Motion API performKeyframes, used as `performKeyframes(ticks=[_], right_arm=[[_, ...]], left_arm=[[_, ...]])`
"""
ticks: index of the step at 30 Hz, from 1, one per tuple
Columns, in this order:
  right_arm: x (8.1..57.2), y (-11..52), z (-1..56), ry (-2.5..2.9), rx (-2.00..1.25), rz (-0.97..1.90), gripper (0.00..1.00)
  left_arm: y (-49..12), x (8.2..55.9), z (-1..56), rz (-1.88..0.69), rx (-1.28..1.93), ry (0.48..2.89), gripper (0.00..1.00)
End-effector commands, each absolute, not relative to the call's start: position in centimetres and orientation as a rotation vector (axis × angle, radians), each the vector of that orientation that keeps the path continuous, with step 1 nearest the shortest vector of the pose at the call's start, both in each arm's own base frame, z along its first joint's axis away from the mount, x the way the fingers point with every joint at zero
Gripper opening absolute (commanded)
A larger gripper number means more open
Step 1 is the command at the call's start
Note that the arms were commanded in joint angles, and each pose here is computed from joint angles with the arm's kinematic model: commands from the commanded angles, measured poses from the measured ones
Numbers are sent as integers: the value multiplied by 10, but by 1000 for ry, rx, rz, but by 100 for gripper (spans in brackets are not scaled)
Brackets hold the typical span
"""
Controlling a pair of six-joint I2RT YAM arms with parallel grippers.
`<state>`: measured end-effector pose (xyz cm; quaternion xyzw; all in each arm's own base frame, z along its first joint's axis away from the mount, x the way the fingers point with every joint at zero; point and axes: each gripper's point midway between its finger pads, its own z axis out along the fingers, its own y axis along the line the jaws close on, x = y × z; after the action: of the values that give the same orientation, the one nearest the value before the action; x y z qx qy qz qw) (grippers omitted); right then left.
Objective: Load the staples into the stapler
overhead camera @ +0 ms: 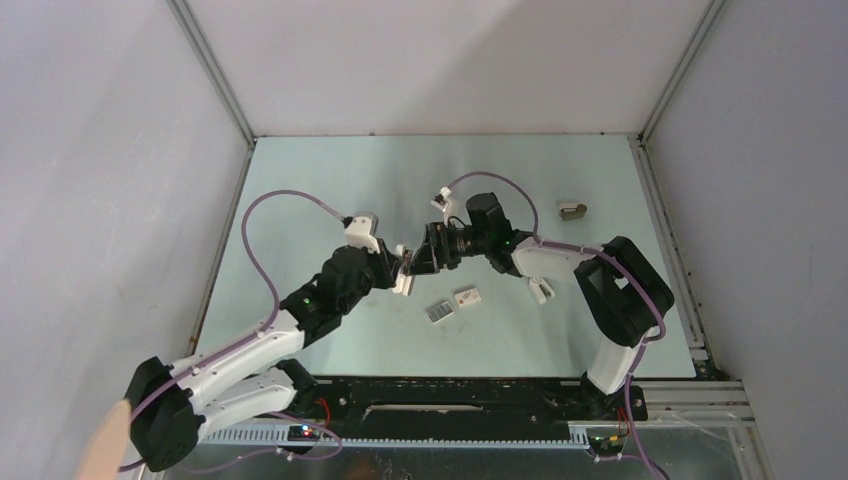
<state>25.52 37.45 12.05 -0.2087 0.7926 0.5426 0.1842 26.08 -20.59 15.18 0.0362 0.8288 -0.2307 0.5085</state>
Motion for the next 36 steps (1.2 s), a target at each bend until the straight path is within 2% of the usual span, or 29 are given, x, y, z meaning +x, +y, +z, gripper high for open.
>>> performKeyframes(ticks=[1, 5, 10, 14, 17, 20, 22, 23, 29, 32, 36], right_arm=[[264, 384, 155, 2090, -637, 1630, 71], [263, 383, 162, 2066, -649, 1664, 61], [263, 381, 173, 2036, -652, 1680, 57], [261, 381, 183, 2010, -662, 1689, 48], [261, 380, 184, 2007, -666, 1690, 35], [260, 377, 184, 2007, -671, 1692, 17], [258, 373, 184, 2001, -671, 1691, 3], [258, 370, 186, 1994, -674, 1689, 0], [248, 347, 194, 1959, -767, 1649, 0], [240, 336, 197, 1946, -837, 1607, 0], [225, 322, 205, 1884, -940, 1575, 0]], left_arm=[[-213, 261, 181, -619, 120, 1875, 0], [-214, 257, 184, -636, 145, 1854, 0], [-214, 254, 183, -634, 169, 1848, 0], [-217, 252, 184, -650, 181, 1841, 0], [-218, 252, 185, -649, 187, 1839, 0], [-216, 251, 188, -648, 187, 1830, 1], [-214, 250, 190, -647, 185, 1826, 10], [-213, 249, 191, -646, 191, 1821, 17], [-220, 238, 209, -706, 275, 1763, 69], [-228, 233, 222, -747, 339, 1732, 83], [-250, 221, 247, -851, 477, 1686, 92]])
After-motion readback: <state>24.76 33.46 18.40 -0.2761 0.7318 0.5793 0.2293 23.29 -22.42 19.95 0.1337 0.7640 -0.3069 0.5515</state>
